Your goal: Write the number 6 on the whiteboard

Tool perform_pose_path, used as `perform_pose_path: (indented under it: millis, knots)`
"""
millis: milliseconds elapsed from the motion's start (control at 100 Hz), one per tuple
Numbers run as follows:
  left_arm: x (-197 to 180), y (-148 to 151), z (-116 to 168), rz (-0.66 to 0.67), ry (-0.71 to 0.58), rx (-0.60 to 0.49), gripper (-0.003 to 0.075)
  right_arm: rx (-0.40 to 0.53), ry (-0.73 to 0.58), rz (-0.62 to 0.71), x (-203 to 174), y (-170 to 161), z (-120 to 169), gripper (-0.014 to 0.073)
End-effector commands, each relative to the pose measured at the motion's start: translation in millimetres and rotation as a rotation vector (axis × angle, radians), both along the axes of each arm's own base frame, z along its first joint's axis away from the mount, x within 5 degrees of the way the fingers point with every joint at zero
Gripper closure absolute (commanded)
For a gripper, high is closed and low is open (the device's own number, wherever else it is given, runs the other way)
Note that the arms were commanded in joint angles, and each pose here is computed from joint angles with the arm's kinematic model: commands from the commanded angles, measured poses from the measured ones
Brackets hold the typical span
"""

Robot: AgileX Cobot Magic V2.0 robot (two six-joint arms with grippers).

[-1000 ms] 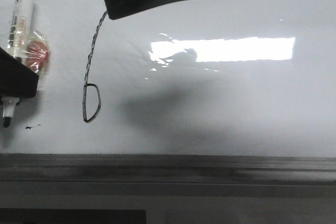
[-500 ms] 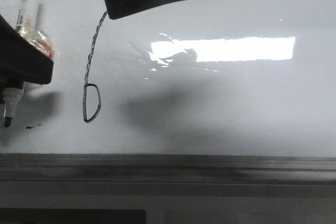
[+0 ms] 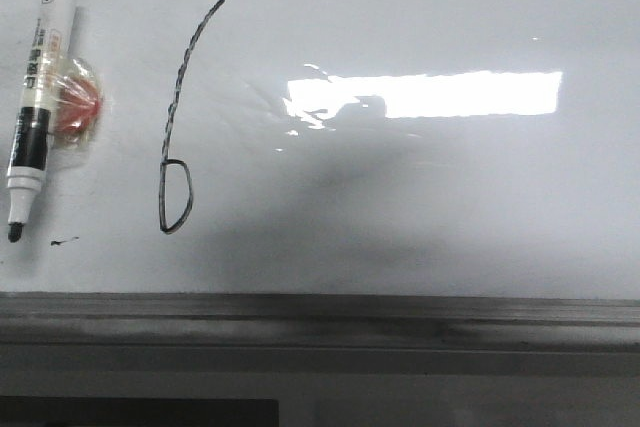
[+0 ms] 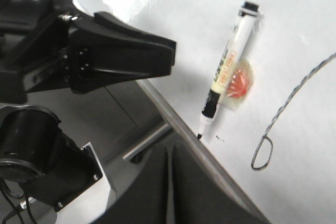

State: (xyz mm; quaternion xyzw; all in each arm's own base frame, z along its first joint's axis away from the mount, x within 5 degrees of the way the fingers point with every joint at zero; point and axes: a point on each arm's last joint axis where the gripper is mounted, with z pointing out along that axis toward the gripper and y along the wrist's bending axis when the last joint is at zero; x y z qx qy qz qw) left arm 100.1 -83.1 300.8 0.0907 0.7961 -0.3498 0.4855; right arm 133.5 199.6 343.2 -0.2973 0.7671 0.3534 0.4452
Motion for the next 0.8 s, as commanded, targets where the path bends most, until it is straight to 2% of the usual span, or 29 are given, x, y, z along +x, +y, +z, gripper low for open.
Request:
perform_pose_path:
  millis: [0,170,250,300,410,580,790]
  knots:
    - [-10,11,24,0.023,-0.164,-0.052,0.0736,0.106,-0.156,-0.031,-4,-13,27,0.0648]
    - [-34,29,35,0.031,-0.379,-0.027,0.0739,0.178,-0.314,-0.069,-19,-42,22,0.0648]
    - [-45,39,29,0.045,-0.526,0.027,0.0739,0.206,-0.406,-0.086,-28,-57,8,0.0648]
    - [-51,44,23,0.060,-0.575,0.026,0.0739,0.238,-0.441,-0.102,-34,-68,-2,0.0648]
    - [-59,50,1,0.064,-0.594,0.029,0.0739,0.298,-0.490,-0.134,-48,-91,-27,0.0648]
    - [-64,53,-30,0.060,-0.585,0.036,0.0739,0.310,-0.506,-0.149,-64,-115,-69,0.0648]
    - [-60,51,-51,0.049,-0.541,0.067,0.0739,0.320,-0.513,-0.152,-73,-129,-92,0.0648]
